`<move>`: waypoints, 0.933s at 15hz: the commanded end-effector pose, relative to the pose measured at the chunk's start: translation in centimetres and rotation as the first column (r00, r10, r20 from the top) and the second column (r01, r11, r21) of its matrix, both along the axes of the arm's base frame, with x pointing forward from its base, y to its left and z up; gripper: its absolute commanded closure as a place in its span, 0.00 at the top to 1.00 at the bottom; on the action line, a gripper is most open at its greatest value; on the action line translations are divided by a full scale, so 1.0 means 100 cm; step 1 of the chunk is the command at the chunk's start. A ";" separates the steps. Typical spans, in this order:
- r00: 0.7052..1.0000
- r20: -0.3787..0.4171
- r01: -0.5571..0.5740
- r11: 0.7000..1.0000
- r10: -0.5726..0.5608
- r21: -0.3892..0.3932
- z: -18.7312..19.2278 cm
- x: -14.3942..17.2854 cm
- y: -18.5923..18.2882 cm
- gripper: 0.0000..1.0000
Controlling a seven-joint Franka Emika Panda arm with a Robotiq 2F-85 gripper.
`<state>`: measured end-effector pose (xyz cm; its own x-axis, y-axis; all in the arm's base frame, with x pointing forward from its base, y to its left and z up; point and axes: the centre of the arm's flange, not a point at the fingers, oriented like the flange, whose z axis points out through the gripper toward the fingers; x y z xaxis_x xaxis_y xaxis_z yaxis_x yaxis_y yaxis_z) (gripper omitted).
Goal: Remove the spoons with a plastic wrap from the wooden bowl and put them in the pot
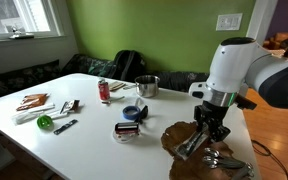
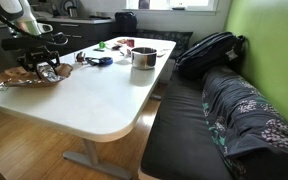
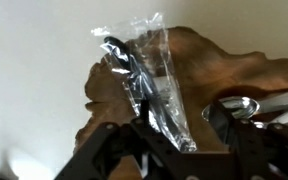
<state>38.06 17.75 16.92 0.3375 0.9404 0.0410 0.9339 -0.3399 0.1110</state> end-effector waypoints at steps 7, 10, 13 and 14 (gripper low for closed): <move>0.995 0.084 0.050 0.999 -0.052 0.018 0.017 0.005 -0.005 0.00; 0.983 0.119 0.125 0.987 -0.137 0.104 0.044 0.006 -0.026 0.00; 0.989 0.108 0.090 0.994 -0.097 0.069 0.031 0.020 -0.013 0.01; 0.990 0.107 0.088 0.994 -0.095 0.069 0.030 0.020 -0.012 0.01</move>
